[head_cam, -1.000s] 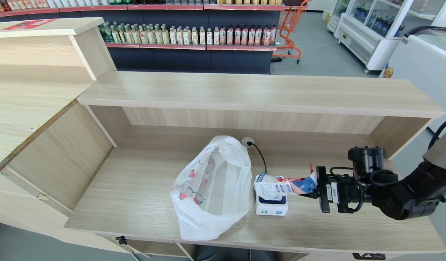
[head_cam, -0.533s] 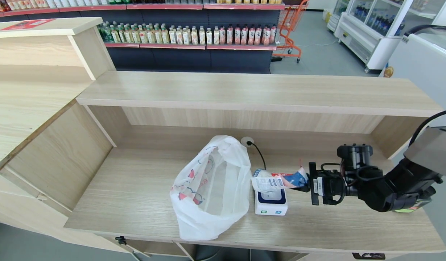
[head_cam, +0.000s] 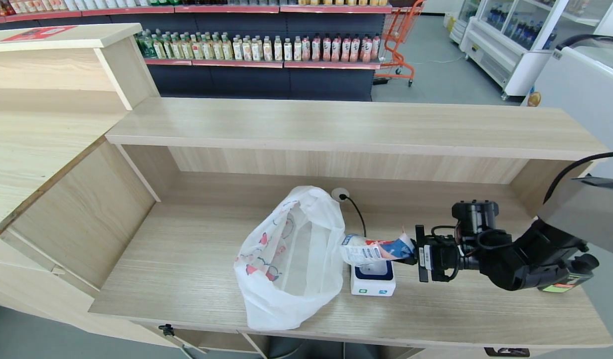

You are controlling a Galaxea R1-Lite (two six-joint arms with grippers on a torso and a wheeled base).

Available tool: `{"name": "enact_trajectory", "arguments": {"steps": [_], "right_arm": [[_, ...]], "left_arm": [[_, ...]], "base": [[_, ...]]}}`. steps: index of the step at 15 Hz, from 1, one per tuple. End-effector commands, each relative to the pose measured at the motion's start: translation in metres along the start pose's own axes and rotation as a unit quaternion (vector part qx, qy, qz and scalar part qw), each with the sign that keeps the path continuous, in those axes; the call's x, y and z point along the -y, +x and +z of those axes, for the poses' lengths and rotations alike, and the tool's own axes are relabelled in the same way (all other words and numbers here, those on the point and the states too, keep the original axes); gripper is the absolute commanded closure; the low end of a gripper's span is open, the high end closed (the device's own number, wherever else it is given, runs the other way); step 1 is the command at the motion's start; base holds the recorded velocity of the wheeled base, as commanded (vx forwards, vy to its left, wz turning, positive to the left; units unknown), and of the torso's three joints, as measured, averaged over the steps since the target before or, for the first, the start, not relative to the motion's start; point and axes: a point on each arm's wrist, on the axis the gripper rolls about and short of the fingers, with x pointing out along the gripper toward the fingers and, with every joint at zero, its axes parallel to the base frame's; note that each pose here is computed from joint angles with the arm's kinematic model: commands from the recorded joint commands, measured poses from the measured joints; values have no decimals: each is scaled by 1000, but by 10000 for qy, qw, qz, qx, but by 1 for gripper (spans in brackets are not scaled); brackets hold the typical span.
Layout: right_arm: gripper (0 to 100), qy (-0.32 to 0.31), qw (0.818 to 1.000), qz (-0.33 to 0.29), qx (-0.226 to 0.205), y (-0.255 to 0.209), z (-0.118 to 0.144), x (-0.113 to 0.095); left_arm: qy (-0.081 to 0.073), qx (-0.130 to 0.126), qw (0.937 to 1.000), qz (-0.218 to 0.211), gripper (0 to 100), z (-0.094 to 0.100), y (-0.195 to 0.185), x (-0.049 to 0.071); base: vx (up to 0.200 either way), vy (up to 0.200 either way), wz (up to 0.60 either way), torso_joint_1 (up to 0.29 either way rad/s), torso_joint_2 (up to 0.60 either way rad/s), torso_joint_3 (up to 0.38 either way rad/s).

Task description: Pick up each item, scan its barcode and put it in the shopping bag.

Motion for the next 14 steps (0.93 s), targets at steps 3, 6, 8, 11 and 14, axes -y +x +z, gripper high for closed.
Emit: {"name": "enact_trajectory", "arguments": {"steps": [3, 6, 8, 11, 14], "right_arm": [[100, -58, 10000, -1, 31, 4, 0, -3], [100, -85, 10000, -36, 30, 2, 2, 0], [100, -29, 9999, -130, 23, -7, 10, 9], [100, 600, 9968, -463, -266, -47, 20, 19], [100, 1345, 9865, -724, -592, -81, 22, 13]], "left_arm": [[0, 2, 10000, -1, 0, 0, 0, 0], [0, 2, 10000, -1, 0, 0, 0, 0], [0, 2, 10000, -1, 0, 0, 0, 0], [0, 2, 10000, -1, 0, 0, 0, 0], [0, 2, 10000, -1, 0, 0, 0, 0]], "base": [[0, 0, 0, 0, 0, 0], [0, 0, 0, 0, 0, 0], [0, 0, 0, 0, 0, 0], [0, 0, 0, 0, 0, 0], [0, 0, 0, 0, 0, 0]]}}
